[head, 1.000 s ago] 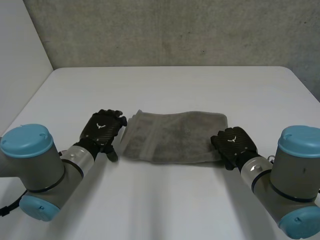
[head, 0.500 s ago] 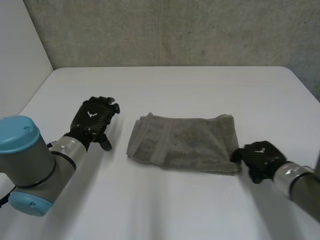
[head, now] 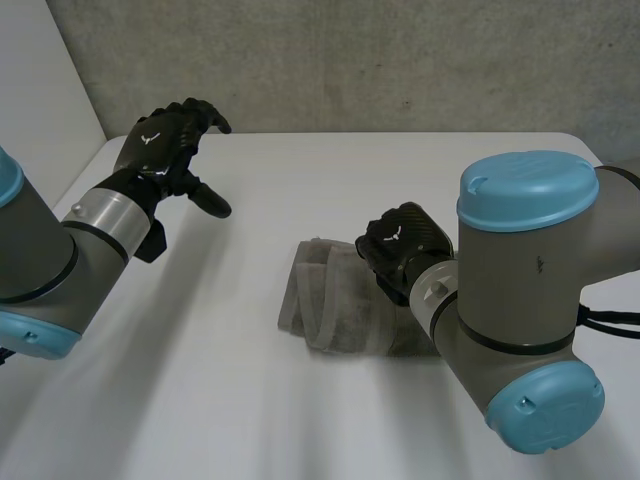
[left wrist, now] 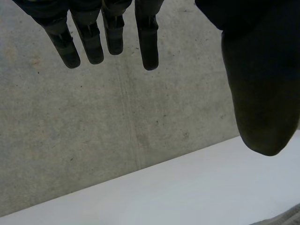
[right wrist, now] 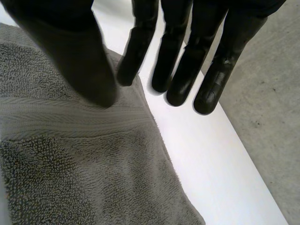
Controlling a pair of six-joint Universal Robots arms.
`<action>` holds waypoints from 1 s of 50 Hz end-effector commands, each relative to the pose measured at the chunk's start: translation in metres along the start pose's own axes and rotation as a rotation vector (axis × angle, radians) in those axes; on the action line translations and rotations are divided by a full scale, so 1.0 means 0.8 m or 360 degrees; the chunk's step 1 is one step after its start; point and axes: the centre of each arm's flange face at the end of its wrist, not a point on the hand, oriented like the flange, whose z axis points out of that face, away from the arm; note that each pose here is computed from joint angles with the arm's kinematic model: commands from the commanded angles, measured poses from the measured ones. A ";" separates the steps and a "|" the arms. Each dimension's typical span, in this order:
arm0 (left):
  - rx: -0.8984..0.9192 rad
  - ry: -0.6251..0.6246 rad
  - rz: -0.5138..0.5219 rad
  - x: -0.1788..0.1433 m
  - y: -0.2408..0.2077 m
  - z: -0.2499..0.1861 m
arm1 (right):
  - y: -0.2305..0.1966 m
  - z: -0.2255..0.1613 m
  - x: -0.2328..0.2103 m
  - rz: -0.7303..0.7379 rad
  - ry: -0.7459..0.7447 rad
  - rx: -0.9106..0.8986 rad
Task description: Fold the towel.
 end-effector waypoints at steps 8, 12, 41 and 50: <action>-0.0103 0.0142 -0.0015 0.033 0.024 -0.009 | 0.055 0.000 0.036 0.0239 0.0089 -0.0113; -0.0245 0.0328 0.0019 0.064 0.057 -0.022 | 0.085 -0.004 0.060 0.0339 0.0132 -0.0118; -0.0560 0.0690 0.0374 0.133 0.163 -0.071 | 0.229 -0.036 0.098 0.0812 0.0200 -0.0162; -0.0558 0.0685 0.0376 0.133 0.163 -0.070 | 0.231 -0.034 0.092 0.0888 0.0191 -0.0144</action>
